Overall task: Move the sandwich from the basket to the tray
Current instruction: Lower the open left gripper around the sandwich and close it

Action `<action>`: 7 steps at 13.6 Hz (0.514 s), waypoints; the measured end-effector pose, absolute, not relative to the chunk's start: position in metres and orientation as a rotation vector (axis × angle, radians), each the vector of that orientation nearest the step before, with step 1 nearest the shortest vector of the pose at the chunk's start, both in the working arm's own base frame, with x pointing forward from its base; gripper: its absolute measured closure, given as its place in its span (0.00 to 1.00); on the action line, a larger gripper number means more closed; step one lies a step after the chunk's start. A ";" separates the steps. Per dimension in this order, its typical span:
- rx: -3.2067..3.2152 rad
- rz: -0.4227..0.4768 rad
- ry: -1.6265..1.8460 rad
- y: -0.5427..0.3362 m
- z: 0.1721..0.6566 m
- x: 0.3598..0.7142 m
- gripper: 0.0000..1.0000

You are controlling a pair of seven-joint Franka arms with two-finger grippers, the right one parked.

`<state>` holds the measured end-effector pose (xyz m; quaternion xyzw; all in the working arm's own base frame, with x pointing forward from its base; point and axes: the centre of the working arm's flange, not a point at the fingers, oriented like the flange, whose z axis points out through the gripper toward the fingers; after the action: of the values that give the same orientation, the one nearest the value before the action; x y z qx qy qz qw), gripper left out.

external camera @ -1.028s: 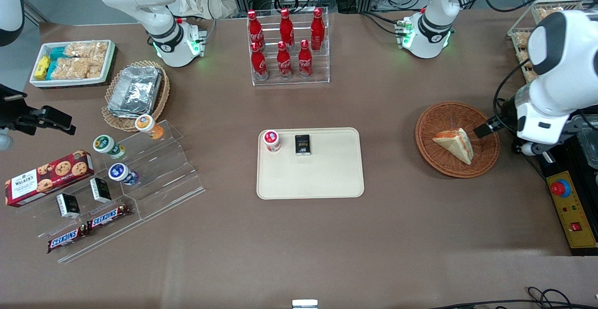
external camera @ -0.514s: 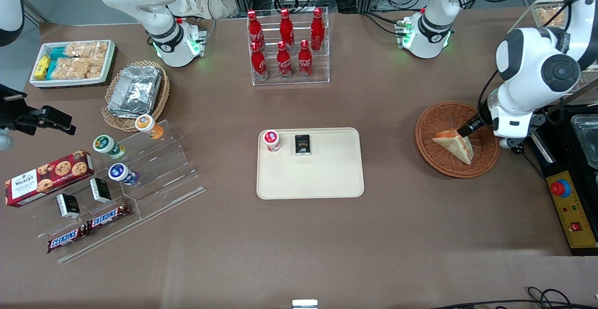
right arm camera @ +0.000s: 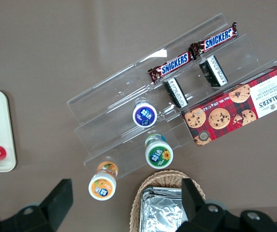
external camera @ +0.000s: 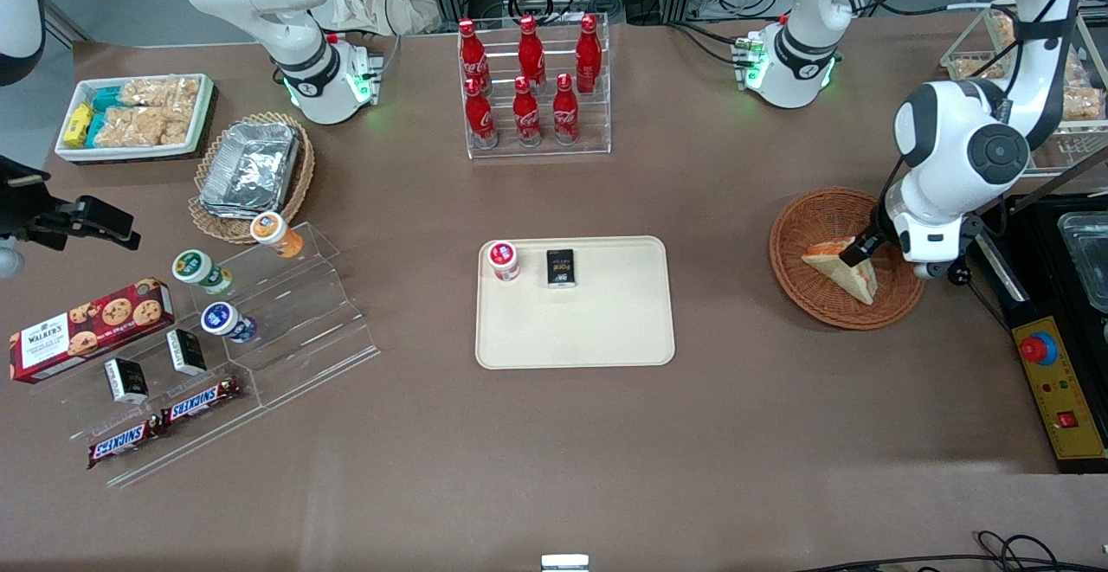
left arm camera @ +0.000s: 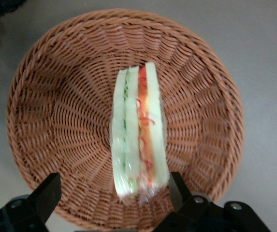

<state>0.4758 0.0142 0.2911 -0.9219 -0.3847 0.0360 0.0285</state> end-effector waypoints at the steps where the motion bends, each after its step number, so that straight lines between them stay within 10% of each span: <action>1: -2.838 0.101 -1.210 0.018 0.282 0.474 0.00; 7: -2.773 0.114 -1.314 0.017 0.236 0.470 0.05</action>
<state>0.4704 0.0174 0.2359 -0.9025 -0.4277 0.0370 0.0354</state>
